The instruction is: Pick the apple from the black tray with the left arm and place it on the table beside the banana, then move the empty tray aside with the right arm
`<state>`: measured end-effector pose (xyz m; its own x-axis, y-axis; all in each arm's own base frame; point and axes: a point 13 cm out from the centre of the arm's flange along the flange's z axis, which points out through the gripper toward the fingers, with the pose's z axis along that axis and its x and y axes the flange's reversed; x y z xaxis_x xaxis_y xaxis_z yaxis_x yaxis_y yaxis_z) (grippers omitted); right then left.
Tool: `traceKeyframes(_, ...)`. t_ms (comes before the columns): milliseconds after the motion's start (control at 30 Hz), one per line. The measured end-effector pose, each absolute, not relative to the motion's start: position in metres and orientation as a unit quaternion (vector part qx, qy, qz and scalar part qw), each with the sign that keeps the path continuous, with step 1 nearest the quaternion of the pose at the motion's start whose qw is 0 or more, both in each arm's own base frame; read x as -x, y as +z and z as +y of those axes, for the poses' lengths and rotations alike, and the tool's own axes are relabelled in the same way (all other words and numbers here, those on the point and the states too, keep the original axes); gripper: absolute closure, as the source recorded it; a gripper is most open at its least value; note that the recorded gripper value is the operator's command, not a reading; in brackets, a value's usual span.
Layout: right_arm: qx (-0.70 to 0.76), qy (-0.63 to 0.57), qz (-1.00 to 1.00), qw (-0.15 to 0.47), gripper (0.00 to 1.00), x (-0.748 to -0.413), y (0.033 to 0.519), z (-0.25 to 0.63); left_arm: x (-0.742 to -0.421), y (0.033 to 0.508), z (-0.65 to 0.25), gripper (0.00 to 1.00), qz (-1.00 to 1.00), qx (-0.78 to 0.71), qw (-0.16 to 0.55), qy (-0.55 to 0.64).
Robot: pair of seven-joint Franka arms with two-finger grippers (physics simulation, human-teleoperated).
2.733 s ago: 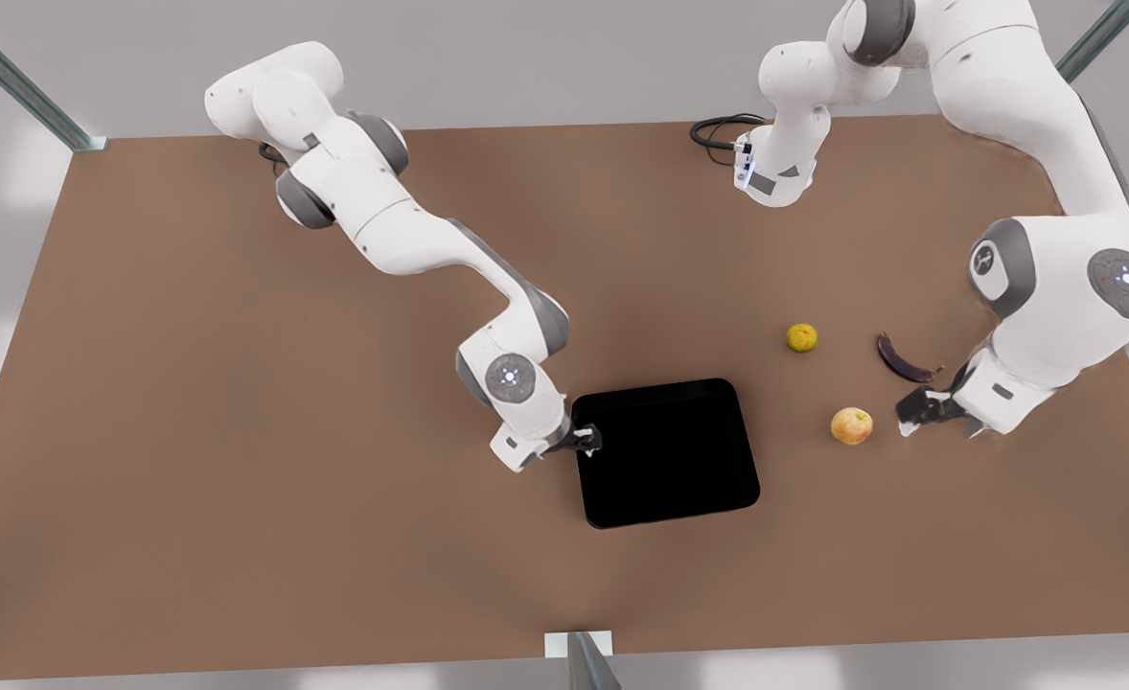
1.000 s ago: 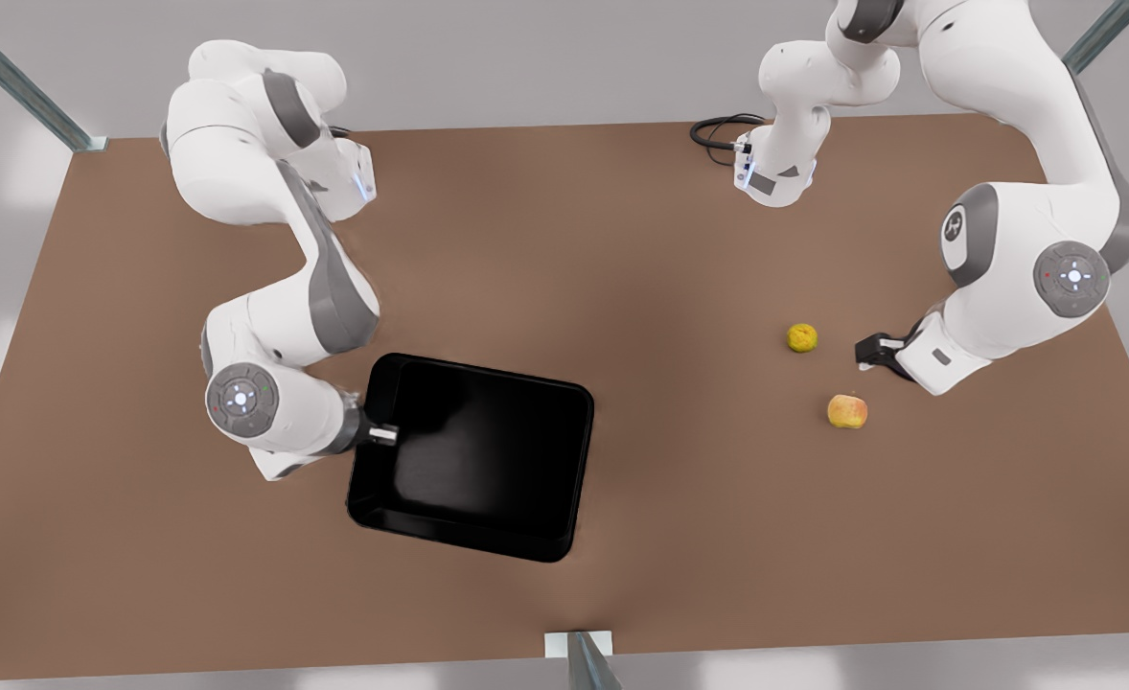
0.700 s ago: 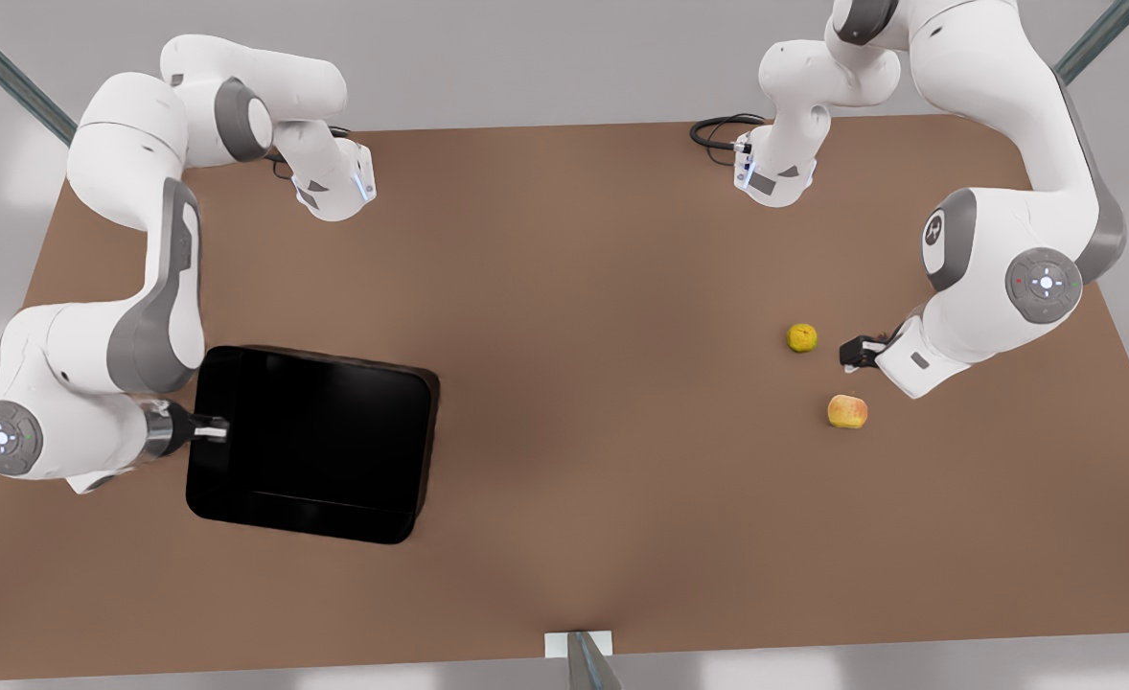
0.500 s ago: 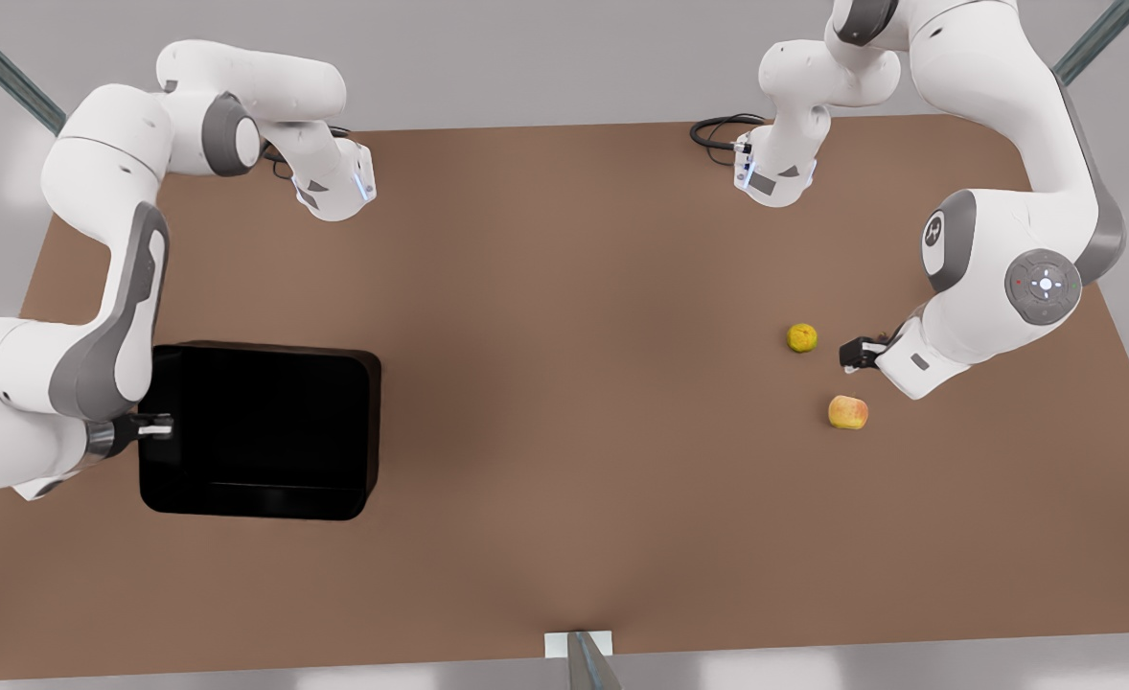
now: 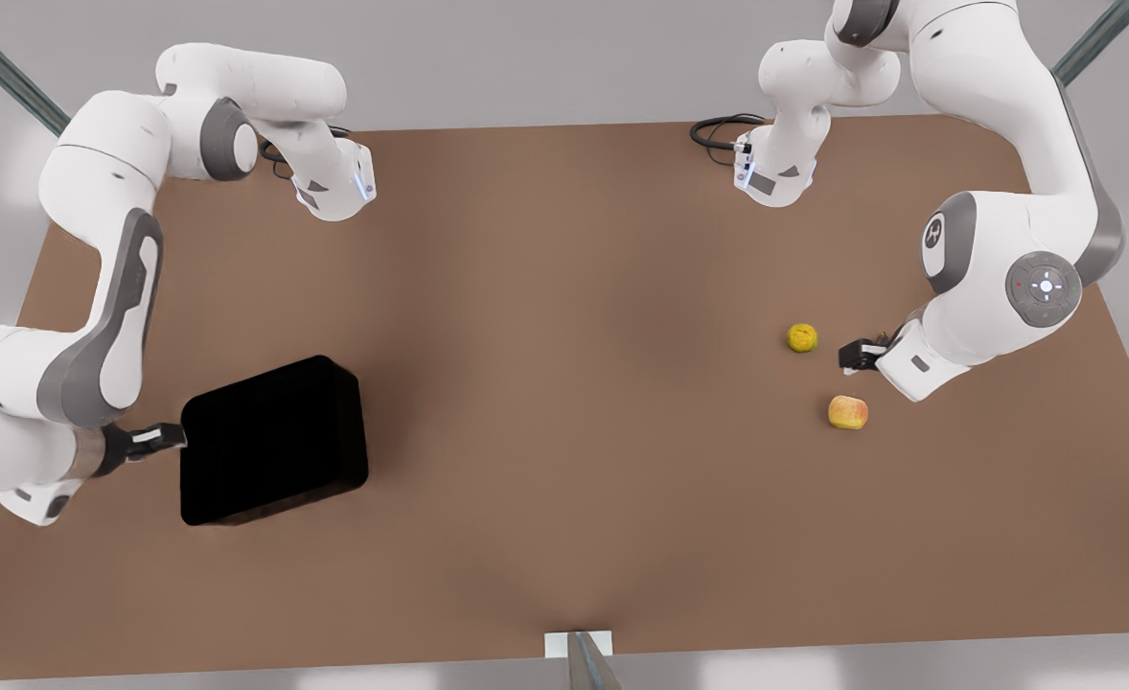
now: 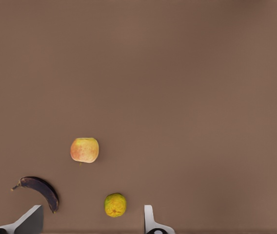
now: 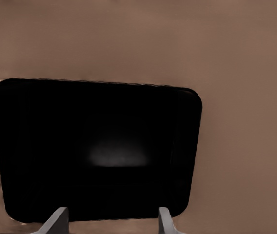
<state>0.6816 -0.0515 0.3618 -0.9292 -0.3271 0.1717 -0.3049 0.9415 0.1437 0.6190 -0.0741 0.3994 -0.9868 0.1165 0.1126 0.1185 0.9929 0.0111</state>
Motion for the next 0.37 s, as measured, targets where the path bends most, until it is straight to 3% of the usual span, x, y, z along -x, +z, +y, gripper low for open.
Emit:
traceKeyframes(100, -0.221, -0.064, -0.971, 0.061, 0.0, -0.67, 0.429, 0.038, -0.604, 0.389, -0.071, 0.0, -0.997, 0.053, 0.064, -0.001)
traceKeyframes(200, -0.239, -0.056, -0.967, 0.066, 0.0, -0.66, 0.438, 0.089, -0.611, 0.395, -0.074, 0.0, -0.997, 0.054, 0.05, 0.004)
traceKeyframes(367, -0.211, -0.051, -0.973, 0.075, 0.0, -0.655, 0.438, 0.09, -0.627, 0.403, -0.082, 0.0, -0.998, 0.057, 0.031, 0.007)
